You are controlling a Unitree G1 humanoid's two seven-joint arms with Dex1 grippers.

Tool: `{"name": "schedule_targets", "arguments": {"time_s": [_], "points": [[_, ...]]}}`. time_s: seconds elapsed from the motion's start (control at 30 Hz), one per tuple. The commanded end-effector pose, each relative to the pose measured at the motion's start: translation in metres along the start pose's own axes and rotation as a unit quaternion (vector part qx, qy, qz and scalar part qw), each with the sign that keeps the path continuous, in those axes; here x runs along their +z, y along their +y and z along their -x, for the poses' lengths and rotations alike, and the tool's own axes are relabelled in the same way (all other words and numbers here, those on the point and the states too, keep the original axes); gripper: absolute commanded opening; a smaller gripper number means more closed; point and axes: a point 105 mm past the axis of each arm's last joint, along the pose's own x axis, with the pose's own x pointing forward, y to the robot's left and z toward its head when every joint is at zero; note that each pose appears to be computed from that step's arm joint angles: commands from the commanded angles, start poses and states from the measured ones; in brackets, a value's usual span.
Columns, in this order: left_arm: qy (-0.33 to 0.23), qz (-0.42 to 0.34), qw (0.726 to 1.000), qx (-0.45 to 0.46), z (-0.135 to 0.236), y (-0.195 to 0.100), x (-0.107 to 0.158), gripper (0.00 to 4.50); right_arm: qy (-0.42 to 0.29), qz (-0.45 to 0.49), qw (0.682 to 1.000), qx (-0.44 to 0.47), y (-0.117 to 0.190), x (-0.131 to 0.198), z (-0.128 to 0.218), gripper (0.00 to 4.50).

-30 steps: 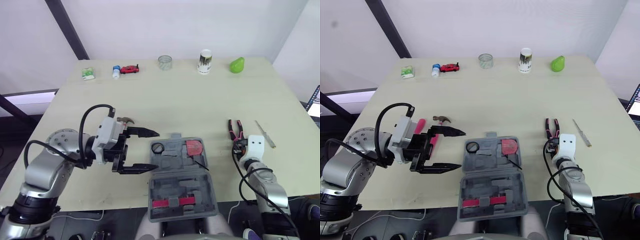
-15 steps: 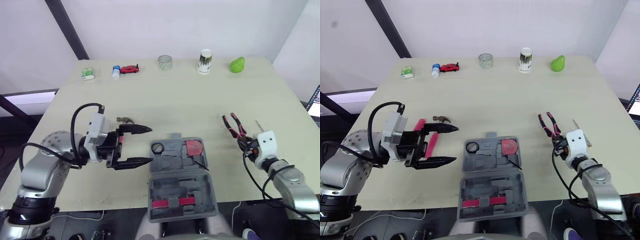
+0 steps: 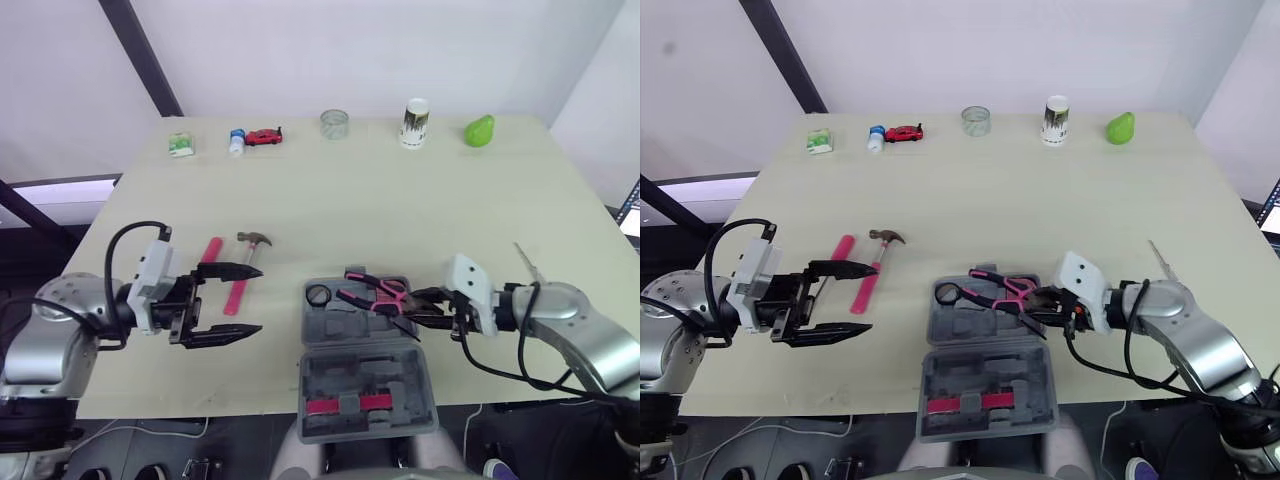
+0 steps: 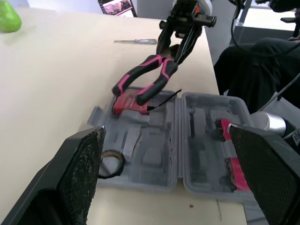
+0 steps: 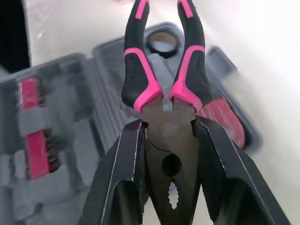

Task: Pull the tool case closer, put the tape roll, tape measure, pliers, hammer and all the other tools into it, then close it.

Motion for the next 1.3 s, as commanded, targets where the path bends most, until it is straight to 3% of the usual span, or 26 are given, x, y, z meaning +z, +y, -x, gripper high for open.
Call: {"name": "schedule_targets", "arguments": {"time_s": [0.03,0.47,1.2,1.27,1.3], "points": [[0.018,-0.018,1.0,-0.005,0.009,-0.003,0.002,4.5,0.028,0.056,0.997,0.04,0.005,0.01,-0.011,0.96],[0.045,-0.015,0.999,-0.007,0.014,-0.01,-0.01,4.5,0.136,0.14,0.977,0.084,-0.002,0.005,-0.055,0.96],[0.058,-0.022,0.998,0.008,0.013,-0.005,-0.013,4.5,0.14,0.167,0.972,0.089,0.0,0.007,-0.088,0.96],[0.058,-0.022,0.998,0.008,0.013,-0.005,-0.013,4.5,0.141,0.168,0.972,0.089,-0.001,0.005,-0.087,2.01],[0.058,-0.023,0.998,0.007,0.013,-0.005,-0.013,4.5,0.142,0.168,0.971,0.089,-0.002,0.004,-0.086,2.29]]}}
